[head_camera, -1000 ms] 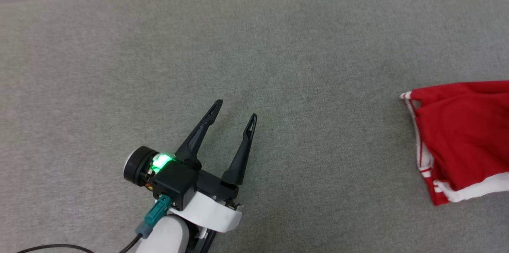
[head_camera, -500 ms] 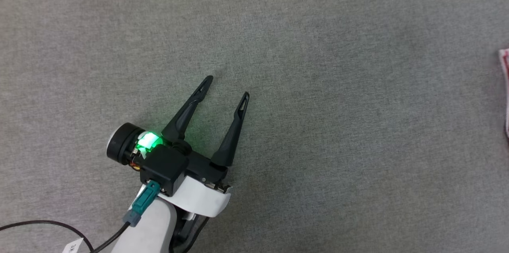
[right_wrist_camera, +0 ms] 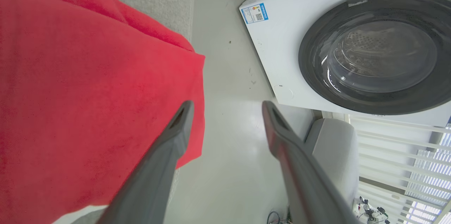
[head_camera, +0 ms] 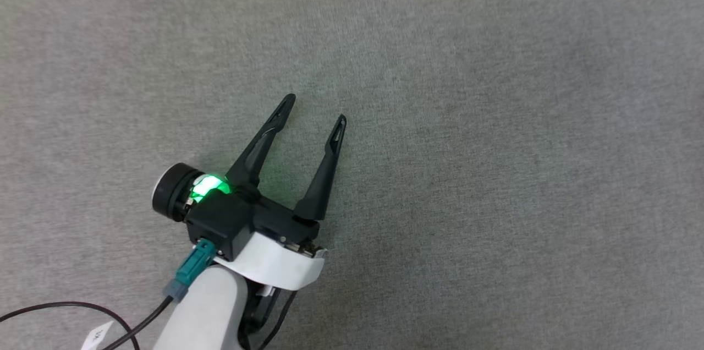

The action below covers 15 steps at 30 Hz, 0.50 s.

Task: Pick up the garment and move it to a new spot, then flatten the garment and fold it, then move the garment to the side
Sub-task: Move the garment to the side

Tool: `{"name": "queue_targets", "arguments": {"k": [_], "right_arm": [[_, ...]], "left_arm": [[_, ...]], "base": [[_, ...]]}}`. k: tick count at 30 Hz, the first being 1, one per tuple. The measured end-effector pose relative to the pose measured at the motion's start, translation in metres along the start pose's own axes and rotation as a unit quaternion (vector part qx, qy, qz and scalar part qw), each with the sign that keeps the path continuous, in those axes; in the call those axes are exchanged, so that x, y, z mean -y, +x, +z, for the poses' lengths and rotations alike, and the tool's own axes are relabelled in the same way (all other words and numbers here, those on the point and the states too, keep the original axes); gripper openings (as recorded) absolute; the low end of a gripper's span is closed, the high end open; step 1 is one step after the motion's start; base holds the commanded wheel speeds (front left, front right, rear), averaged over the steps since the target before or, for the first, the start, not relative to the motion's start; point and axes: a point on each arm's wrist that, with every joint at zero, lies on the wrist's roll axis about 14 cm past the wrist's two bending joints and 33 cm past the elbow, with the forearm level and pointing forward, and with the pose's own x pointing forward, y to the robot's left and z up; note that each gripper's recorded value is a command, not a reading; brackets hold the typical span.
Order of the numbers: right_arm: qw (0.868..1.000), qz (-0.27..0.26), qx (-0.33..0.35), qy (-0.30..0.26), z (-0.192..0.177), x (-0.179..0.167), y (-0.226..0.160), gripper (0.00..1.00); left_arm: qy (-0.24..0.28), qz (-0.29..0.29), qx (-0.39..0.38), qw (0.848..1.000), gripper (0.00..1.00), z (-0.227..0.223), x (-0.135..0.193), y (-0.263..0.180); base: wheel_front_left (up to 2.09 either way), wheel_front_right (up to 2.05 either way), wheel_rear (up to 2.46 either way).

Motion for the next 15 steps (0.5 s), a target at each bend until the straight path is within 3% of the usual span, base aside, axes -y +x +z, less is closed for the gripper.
{"name": "queue_targets", "arguments": {"k": [5, 8, 12, 15], "right_arm": [[0.996, 0.001, 0.08, 0.034, 0.04, 0.001, -0.021, 1.0], [0.985, 0.004, 0.155, 0.073, 0.074, 0.001, -0.044, 1.0], [0.957, 0.009, 0.267, 0.109, 0.119, -0.002, -0.087, 1.0], [0.926, 0.022, 0.343, 0.153, 0.141, -0.009, -0.124, 1.0]], "left_arm": [[0.009, 0.021, 0.016, 1.0, 1.0, 0.022, -0.005, -0.009], [0.015, 0.043, 0.035, 0.998, 1.0, 0.041, -0.011, -0.017], [0.02, 0.079, 0.049, 0.995, 1.0, 0.061, -0.021, -0.038], [0.036, 0.103, 0.068, 0.992, 1.0, 0.082, -0.028, -0.053]], "base": [[0.0, 0.0, 0.0], [0.0, 0.0, 0.0], [0.0, 0.0, 0.0], [0.0, 0.0, 0.0]]}}
